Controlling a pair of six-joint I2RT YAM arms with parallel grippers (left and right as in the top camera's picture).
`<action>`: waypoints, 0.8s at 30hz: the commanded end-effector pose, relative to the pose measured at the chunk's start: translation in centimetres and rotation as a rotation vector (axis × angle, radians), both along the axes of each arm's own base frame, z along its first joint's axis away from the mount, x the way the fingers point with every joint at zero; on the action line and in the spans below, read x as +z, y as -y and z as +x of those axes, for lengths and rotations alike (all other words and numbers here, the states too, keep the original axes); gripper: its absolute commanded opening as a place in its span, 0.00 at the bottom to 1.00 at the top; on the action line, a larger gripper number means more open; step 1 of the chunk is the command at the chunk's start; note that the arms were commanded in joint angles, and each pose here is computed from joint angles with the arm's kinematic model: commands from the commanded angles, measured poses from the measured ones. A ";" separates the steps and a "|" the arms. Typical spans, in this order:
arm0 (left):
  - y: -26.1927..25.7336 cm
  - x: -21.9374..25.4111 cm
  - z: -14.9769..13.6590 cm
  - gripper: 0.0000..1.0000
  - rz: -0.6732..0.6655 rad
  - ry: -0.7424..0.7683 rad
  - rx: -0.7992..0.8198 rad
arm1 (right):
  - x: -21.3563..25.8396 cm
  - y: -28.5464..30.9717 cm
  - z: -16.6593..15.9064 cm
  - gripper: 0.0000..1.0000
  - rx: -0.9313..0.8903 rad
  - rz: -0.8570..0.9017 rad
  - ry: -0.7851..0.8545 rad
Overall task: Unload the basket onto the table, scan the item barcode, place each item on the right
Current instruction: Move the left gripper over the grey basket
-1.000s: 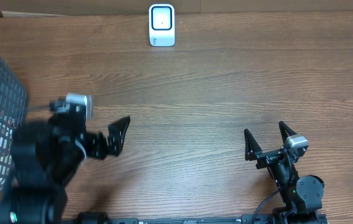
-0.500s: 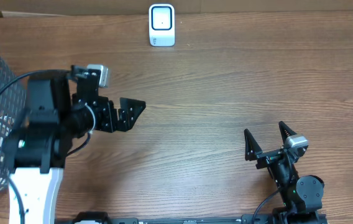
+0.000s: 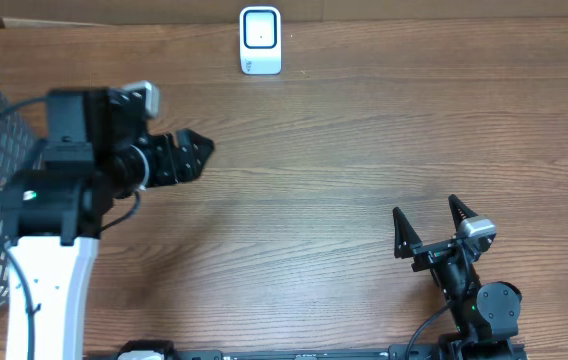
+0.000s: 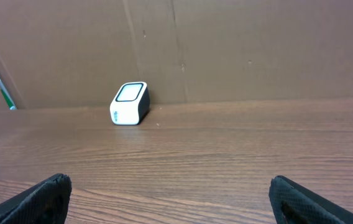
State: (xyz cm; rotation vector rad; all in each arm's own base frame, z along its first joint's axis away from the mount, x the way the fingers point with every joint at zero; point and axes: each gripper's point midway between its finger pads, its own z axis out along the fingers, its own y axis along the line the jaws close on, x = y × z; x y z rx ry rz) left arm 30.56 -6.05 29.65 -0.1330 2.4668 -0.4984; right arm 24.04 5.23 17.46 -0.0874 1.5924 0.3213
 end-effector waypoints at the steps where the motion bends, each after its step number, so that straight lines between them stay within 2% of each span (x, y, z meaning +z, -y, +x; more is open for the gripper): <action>1: -4.2 5.6 0.3 0.84 0.131 0.129 0.229 | -0.2 -0.2 0.0 1.00 0.007 0.004 0.003; 4: -7.0 8.8 -0.4 0.88 0.176 0.189 0.354 | -0.2 -0.2 0.0 1.00 0.007 0.004 0.003; 8: -11.4 11.1 -1.5 0.93 0.161 0.225 0.544 | -0.2 -0.2 0.0 1.00 0.007 0.004 0.004; 11: -15.2 11.2 -2.4 1.00 0.144 0.216 0.708 | -0.2 -0.2 0.0 1.00 0.007 0.004 0.003; 16: -21.1 10.2 -3.9 1.00 0.107 0.168 0.952 | -0.2 -0.2 0.0 1.00 0.007 0.004 0.003; 24: -27.0 7.3 -1.0 1.00 0.081 0.113 1.064 | -0.2 -0.2 0.0 1.00 0.007 0.004 0.003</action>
